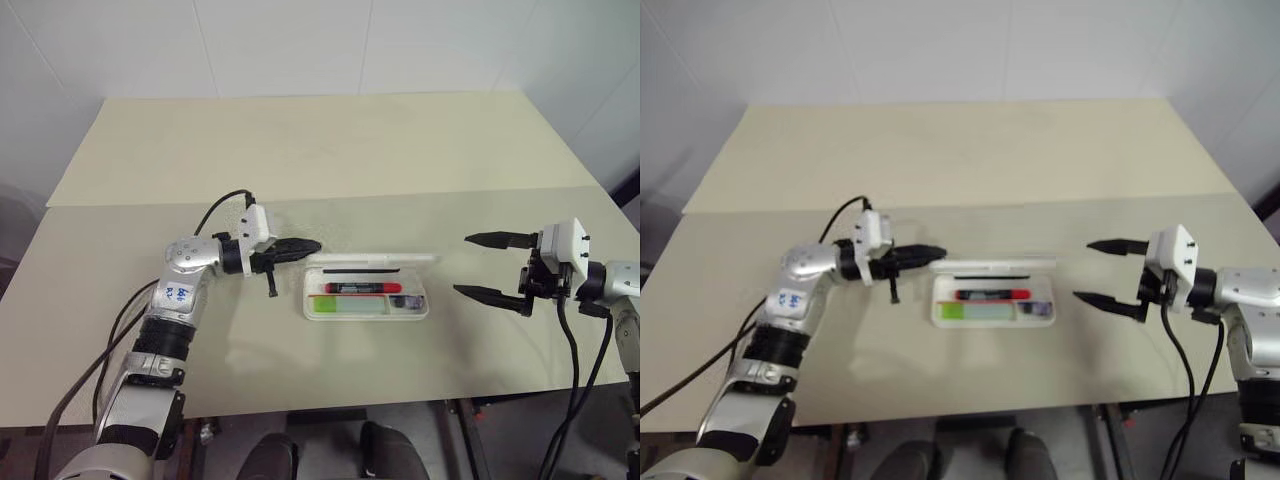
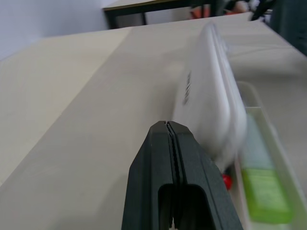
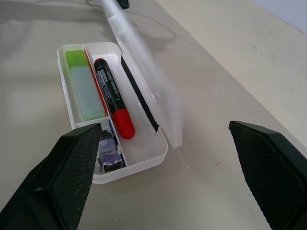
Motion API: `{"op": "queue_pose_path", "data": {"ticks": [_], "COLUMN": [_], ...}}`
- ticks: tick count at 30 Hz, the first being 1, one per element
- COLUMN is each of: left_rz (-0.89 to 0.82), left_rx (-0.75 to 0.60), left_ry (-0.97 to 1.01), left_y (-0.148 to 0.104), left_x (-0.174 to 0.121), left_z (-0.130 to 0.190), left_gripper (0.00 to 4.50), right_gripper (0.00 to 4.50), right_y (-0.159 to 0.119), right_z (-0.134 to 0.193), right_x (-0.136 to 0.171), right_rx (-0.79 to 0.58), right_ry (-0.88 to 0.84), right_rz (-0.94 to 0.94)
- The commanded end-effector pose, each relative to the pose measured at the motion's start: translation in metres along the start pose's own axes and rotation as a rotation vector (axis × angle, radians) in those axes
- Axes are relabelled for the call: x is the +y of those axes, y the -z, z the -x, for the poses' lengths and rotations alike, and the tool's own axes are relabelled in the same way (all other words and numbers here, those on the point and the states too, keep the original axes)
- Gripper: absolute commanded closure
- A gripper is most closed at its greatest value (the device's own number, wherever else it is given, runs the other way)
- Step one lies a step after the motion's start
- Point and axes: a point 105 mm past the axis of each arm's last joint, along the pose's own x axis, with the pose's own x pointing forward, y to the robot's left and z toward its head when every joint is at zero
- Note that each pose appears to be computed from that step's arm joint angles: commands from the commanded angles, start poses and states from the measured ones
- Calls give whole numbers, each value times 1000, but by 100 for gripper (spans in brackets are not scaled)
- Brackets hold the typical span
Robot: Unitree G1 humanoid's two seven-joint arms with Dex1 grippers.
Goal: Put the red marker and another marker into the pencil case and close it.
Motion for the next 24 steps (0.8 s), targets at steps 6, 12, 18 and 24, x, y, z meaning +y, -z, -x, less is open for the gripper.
{"op": "queue_pose_path", "data": {"ticks": [6, 12, 18, 24], "left_rz": [-96, -43, -12, 21], "left_rx": [34, 150, 240, 306], "left_ry": [174, 216, 173, 80], "left_y": [-8, 11, 24, 32], "left_x": [-29, -49, -50, -41], "left_z": [-26, -42, -46, -48], "left_gripper": [446, 446, 446, 446], "right_gripper": [0, 0, 0, 0], "right_y": [-7, -10, -8, -16], "right_z": [3, 1, 1, -2], "right_x": [-1, 3, 10, 12], "right_rx": [-37, -66, -77, -108], "right_ry": [53, 80, 101, 141], "right_rz": [20, 20, 11, 21]}}
